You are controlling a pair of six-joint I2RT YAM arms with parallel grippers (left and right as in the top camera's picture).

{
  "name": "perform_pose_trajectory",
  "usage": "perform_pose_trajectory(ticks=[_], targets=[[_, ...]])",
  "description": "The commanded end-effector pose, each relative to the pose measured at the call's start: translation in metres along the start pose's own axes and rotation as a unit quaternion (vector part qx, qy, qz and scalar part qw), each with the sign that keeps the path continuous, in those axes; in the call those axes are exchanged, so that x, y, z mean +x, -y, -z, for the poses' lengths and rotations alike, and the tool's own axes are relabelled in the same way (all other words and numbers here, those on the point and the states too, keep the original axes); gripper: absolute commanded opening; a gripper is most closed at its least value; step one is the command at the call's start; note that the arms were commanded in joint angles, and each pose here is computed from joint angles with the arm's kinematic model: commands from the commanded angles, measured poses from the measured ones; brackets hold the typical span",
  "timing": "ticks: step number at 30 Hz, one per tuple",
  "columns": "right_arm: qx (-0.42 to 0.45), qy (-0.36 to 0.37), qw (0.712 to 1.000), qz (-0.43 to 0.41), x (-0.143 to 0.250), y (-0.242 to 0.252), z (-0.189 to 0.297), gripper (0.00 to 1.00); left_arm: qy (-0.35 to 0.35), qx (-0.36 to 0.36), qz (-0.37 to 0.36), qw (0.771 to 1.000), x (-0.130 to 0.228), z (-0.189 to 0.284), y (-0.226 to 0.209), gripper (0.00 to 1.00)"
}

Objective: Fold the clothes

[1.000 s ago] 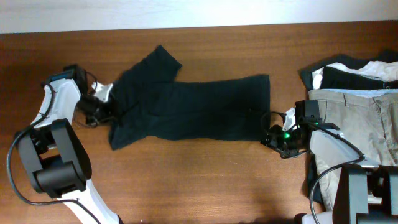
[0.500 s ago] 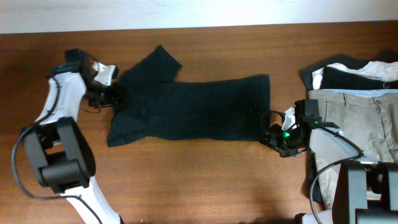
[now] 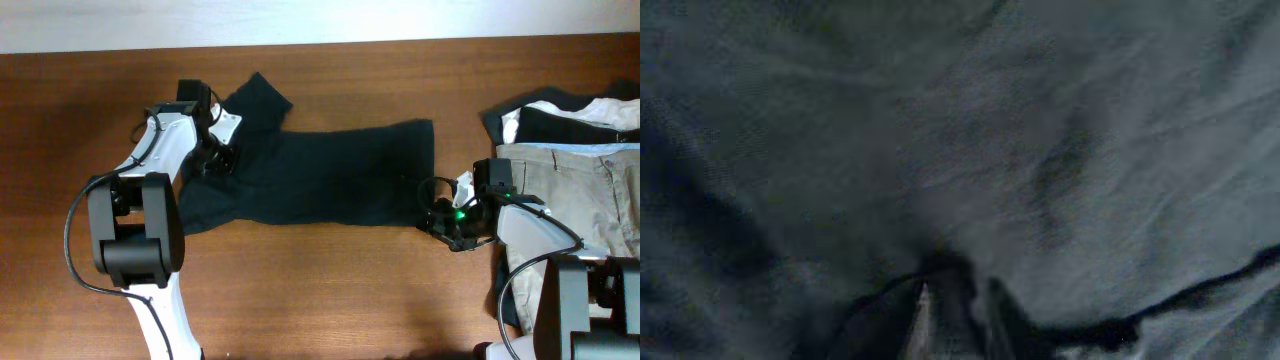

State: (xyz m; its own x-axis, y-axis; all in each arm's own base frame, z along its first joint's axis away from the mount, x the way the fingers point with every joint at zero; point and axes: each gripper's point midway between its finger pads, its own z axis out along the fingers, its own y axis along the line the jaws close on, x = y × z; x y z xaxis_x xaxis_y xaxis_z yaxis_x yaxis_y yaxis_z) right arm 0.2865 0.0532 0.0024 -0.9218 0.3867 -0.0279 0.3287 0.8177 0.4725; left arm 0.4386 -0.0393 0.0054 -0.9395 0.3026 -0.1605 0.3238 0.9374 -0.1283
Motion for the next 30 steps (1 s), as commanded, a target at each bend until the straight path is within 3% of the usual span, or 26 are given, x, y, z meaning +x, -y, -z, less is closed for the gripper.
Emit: perform_pose_trajectory(ticks=[1,7,16,17,18,19,21,23,26,30], targets=[[0.035,-0.024,0.999,-0.010,0.013,0.020,-0.013,0.36,-0.012,-0.020,0.007,1.000,0.003,-0.001,-0.009,0.00],[0.035,-0.025,0.999,-0.010,0.014,0.020,-0.013,0.36,0.021,0.020,0.008,1.000,-0.036,0.061,0.014,0.00],[0.035,-0.023,0.999,-0.009,0.013,0.020,-0.013,0.36,0.006,0.002,-0.079,0.997,-0.045,0.050,0.071,0.01],[0.035,-0.023,0.999,-0.009,0.013,0.020,-0.013,0.36,0.001,-0.018,-0.078,0.997,-0.043,0.051,0.063,0.23],[0.035,-0.024,0.999,-0.010,0.013,0.020,-0.013,0.36,-0.006,-0.043,-0.075,0.996,-0.041,0.052,0.052,0.56],[0.035,-0.025,0.999,-0.010,0.014,0.021,-0.013,0.36,-0.018,-0.068,-0.063,0.996,-0.035,0.054,0.036,0.66],[0.037,-0.031,0.999,-0.013,0.017,0.022,-0.013,0.36,-0.023,-0.071,-0.034,0.997,-0.027,0.058,0.013,0.71],[0.038,-0.034,0.999,-0.015,0.018,0.022,-0.012,0.36,-0.031,-0.071,-0.002,0.997,-0.016,0.062,-0.013,0.69],[0.038,-0.035,0.999,-0.015,0.019,0.022,-0.012,0.36,-0.066,-0.012,0.042,0.997,0.014,0.053,-0.025,0.47],[0.038,-0.034,0.999,-0.015,0.019,0.022,-0.012,0.36,-0.108,0.004,0.049,0.993,0.044,0.028,-0.024,0.46]])
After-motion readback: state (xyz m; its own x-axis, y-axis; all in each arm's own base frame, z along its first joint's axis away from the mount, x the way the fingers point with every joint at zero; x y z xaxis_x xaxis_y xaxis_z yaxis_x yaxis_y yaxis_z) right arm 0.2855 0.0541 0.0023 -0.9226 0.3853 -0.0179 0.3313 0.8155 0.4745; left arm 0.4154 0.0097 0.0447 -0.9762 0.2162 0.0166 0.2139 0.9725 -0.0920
